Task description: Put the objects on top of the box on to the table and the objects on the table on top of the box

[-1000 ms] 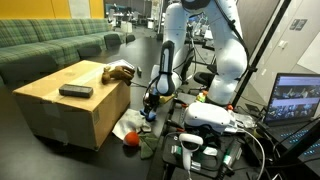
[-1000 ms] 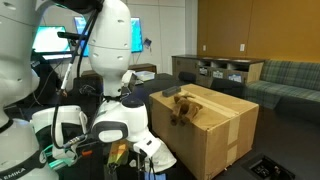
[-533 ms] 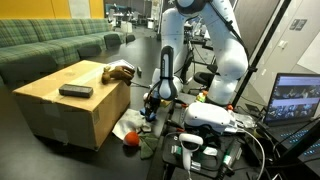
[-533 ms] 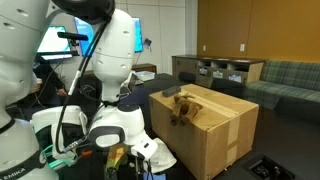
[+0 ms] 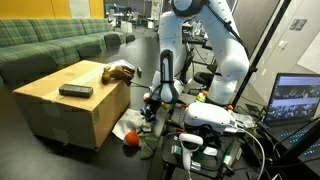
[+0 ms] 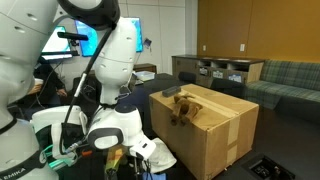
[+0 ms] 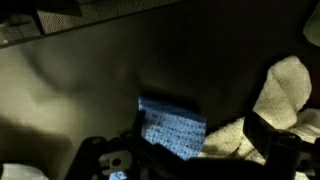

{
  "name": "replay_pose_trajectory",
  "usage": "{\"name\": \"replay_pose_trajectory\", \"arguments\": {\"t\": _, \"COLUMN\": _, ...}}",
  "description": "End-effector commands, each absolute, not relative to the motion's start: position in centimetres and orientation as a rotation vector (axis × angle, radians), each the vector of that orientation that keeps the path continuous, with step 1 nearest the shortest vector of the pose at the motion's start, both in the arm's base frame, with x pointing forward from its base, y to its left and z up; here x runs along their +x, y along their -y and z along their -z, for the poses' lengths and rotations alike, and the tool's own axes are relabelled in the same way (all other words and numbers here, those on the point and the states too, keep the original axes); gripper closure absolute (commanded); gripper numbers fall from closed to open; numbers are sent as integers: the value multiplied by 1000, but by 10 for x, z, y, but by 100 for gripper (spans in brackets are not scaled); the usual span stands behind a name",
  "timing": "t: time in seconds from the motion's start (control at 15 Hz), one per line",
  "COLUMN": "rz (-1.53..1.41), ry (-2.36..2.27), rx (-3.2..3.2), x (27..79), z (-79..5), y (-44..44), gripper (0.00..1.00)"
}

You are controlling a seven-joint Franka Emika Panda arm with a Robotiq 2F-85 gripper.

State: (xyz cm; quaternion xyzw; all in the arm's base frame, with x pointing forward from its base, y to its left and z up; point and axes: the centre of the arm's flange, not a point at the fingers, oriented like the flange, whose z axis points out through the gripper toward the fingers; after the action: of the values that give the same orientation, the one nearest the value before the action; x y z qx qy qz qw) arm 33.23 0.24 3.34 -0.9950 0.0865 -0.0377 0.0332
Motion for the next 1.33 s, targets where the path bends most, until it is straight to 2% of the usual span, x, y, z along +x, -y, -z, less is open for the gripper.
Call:
{"name": "replay_pose_trajectory", "arguments": {"t": 0.0, "rz": 154, "ry": -256, "rx": -3076, "x": 334, "z": -25, "y": -4, "gripper": 26}}
{"name": "replay_pose_trajectory", "arguments": {"t": 0.27, "rz": 155, "ry": -251, "rx": -3081, "x": 338, "z": -26, "y": -4, "gripper": 58}}
{"name": "replay_pose_trajectory", "arguments": {"t": 0.4, "rz": 157, "ry": -246, "rx": -3080, "x": 340, "z": -27, "y": -5, "gripper": 71}}
{"name": "replay_pose_trajectory", "arguments": {"t": 0.53, "rz": 163, "ry": -243, "rx": -3082, "x": 341, "z": -28, "y": -6, "gripper": 76}}
{"name": "replay_pose_trajectory", "arguments": {"t": 0.67, "rz": 169, "ry": -235, "rx": -3082, "x": 343, "z": -29, "y": -7, "gripper": 90}}
{"name": "replay_pose_trajectory", "arguments": {"t": 0.73, "rz": 170, "ry": -229, "rx": -3084, "x": 343, "z": -28, "y": -8, "gripper": 100}}
{"name": "replay_pose_trajectory", "arguments": {"t": 1.27, "rz": 159, "ry": -221, "rx": -3040, "x": 350, "z": -48, "y": 15, "gripper": 99}}
